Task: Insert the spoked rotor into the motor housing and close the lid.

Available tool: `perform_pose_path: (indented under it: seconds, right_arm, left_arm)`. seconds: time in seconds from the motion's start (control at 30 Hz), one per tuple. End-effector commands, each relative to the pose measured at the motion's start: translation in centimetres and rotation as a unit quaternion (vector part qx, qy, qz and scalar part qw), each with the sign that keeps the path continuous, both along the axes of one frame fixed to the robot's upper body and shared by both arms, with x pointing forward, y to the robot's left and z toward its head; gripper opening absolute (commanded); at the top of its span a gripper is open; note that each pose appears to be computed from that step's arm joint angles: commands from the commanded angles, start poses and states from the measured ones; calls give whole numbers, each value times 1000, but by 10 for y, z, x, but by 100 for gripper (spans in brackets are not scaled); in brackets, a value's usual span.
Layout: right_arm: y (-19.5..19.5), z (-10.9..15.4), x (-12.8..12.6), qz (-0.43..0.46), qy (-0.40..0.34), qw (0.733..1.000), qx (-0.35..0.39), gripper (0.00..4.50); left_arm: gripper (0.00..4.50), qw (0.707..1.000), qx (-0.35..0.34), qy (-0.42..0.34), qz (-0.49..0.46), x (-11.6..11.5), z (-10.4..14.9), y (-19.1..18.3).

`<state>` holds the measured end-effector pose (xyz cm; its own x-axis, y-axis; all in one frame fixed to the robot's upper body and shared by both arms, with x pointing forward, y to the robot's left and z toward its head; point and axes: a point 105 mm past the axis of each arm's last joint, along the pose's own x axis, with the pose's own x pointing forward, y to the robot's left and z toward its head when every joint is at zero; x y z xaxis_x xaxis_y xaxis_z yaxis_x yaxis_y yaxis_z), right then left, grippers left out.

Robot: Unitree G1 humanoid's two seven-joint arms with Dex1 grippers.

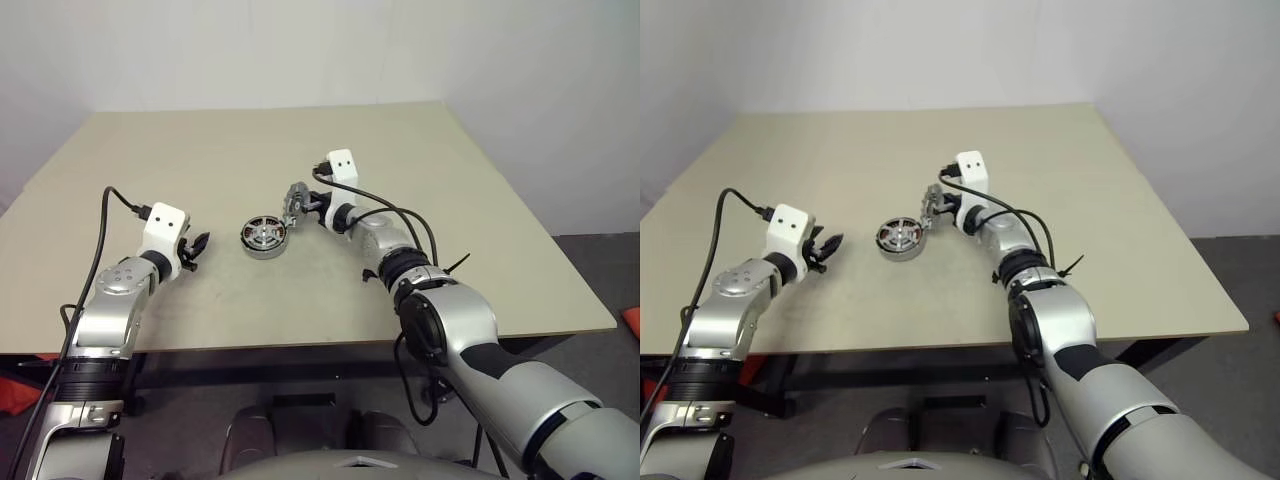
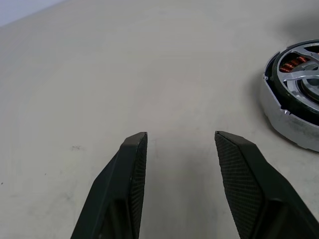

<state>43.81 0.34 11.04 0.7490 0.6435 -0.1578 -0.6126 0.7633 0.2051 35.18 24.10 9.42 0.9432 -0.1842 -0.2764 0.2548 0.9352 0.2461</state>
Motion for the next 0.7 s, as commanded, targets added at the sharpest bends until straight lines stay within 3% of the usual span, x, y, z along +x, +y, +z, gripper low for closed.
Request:
perform_pose_path:
  seconds: [0.03,0.27,0.7]
  right_arm:
    - [22,29,0,22,-40,999,16,2]
    - [50,9,-19,62,-22,998,7,2]
    - [39,-15,-22,50,0,999,-18,2]
  left_arm:
    - [227,999,12,-32,8,5,17,6]
    - [227,999,16,-38,22,5,21,16]
    - [227,999,19,-39,29,3,20,20]
